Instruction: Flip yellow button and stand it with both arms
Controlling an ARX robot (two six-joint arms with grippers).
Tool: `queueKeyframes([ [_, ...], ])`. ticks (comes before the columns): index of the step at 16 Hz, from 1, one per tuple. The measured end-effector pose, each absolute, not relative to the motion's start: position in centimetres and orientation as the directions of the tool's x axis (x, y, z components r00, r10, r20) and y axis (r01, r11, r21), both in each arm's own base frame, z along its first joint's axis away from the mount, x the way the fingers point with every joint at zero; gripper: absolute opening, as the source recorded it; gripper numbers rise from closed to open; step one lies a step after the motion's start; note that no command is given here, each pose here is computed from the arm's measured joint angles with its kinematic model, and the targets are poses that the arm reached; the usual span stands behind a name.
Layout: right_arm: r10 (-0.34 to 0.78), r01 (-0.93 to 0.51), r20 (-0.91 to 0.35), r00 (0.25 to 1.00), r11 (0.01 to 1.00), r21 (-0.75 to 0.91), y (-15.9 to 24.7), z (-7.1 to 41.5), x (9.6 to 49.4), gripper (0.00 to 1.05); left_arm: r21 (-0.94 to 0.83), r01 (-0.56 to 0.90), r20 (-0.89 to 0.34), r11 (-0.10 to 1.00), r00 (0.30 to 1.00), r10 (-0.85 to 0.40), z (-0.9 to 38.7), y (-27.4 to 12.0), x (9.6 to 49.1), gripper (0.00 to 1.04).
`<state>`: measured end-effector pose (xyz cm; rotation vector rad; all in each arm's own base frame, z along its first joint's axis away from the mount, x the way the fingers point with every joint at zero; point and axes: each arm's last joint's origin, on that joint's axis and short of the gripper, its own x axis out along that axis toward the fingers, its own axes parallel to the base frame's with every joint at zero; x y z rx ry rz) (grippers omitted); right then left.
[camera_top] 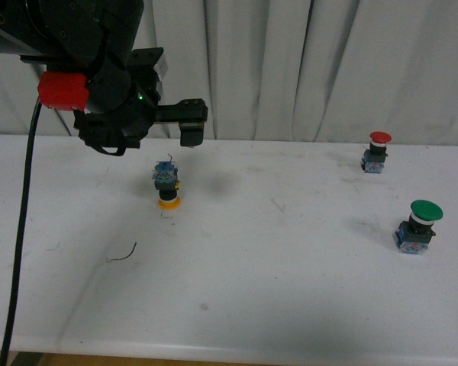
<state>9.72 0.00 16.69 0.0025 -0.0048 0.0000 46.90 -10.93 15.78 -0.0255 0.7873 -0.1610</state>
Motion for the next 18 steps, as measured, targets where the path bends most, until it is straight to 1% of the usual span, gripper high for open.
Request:
queueKeyframes([
  [3,0.000,0.000,0.005,1.000,1.000,0.002,0.0,16.7,9.7,0.98,-0.064,0.139,-0.711,0.988,0.688,-0.143,15.2,-12.0,46.7,0.98],
  [8,0.000,0.000,0.005,1.000,1.000,0.002,0.0,16.7,9.7,0.98,0.002,0.086,-0.758,0.996,0.650,-0.054,11.9,-11.8,47.3,0.98],
  [10,0.000,0.000,0.005,1.000,1.000,0.002,0.0,16.7,9.7,0.98,0.015,0.069,-0.756,0.998,0.654,-0.034,11.7,-11.5,47.7,0.98],
  [13,0.000,0.000,0.005,1.000,1.000,0.002,0.0,16.7,9.7,0.98,0.014,0.043,-0.731,0.999,0.683,-0.019,12.3,-11.1,48.3,0.98],
  [14,0.000,0.000,0.005,1.000,1.000,0.002,0.0,16.7,9.7,0.98,-0.012,0.045,-0.731,0.999,0.682,-0.039,12.3,-11.4,48.3,0.98],
  [16,0.000,0.000,0.005,1.000,1.000,0.002,0.0,16.7,9.7,0.98,-0.001,0.042,-0.748,0.999,0.663,-0.029,11.2,-11.5,48.3,0.98],
  [18,0.000,0.000,0.005,1.000,1.000,0.002,0.0,16.7,9.7,0.98,0.000,0.042,-0.750,0.999,0.661,-0.027,11.1,-11.5,48.4,0.98],
])
